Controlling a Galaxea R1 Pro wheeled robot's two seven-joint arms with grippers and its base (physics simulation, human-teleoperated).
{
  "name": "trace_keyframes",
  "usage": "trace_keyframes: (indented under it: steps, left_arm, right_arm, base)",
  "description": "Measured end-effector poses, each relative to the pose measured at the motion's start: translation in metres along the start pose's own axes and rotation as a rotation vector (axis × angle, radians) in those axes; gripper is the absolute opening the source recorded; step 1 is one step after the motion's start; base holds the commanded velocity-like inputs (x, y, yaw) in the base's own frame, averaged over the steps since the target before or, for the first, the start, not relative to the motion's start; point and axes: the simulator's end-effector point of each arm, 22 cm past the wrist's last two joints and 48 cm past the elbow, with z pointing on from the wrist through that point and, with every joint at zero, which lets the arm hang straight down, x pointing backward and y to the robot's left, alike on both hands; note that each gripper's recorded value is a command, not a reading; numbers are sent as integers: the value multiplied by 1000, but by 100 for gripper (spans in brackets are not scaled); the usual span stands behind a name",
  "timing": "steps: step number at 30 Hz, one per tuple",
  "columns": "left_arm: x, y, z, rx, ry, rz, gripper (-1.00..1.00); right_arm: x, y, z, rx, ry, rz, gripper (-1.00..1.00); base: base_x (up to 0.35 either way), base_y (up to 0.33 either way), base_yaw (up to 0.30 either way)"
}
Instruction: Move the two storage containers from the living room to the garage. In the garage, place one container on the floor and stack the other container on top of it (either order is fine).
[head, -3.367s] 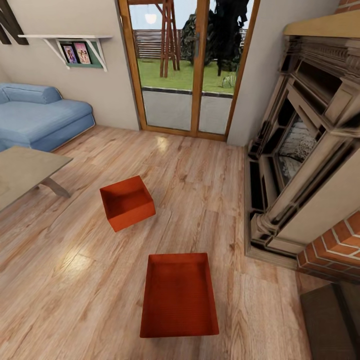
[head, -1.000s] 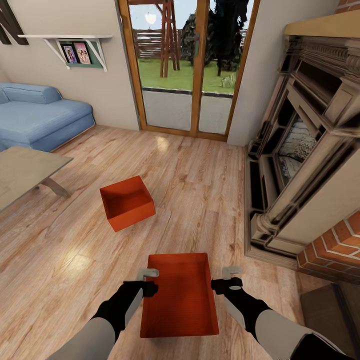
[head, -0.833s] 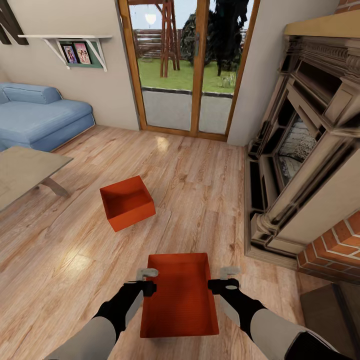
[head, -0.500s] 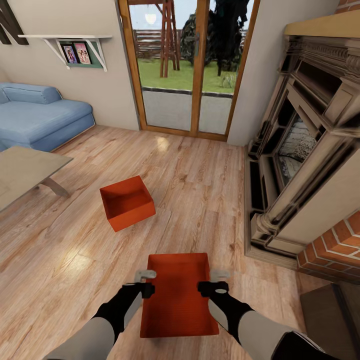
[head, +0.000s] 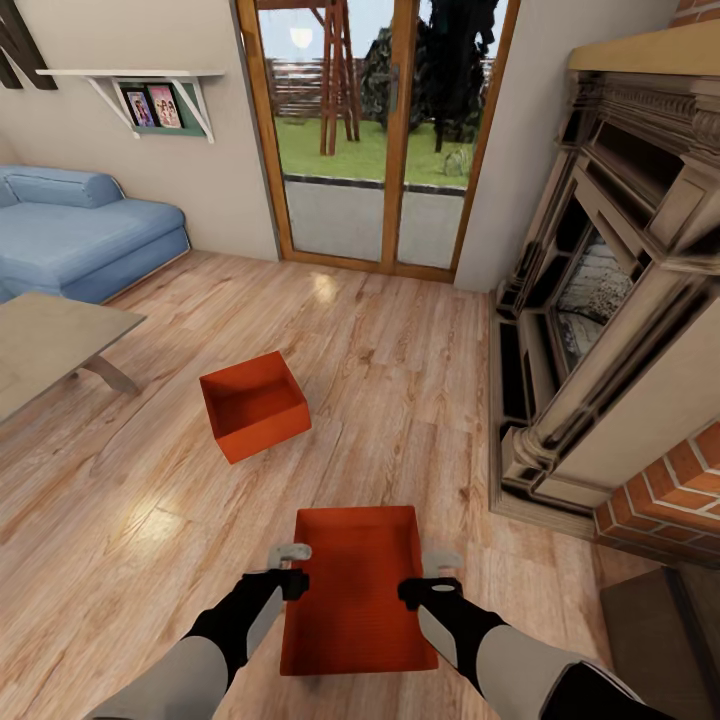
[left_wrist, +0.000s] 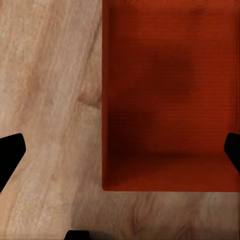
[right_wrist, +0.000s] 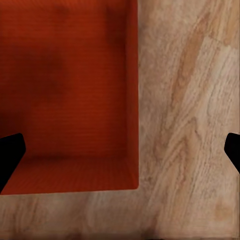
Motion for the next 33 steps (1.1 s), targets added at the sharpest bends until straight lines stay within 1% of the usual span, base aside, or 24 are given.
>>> trace_keyframes:
  steps: [4,7,14,28,33]
  left_arm:
    - [-1,-1,0,4,-1,-9,100]
    - [-2,0,0,5,-5,-12,100]
    - [-4,0,-1,3,-10,-12,100]
    - [-1,-6,-1,10,1,-12,100]
    - [0,-2,2,5,3,-10,100]
  right_arm:
    - [0,-1,0,1,1,-1,100]
    - [-6,-2,0,3,-27,2,100]
    - [-12,-2,0,2,-46,-8,100]
    - [-11,-1,0,0,-43,-13,100]
    - [-10,-1,3,0,-42,-13,100]
  base:
    - [0,0,0]
    - [0,0,0]
    - [0,0,0]
    - [0,0,0]
    - [0,0,0]
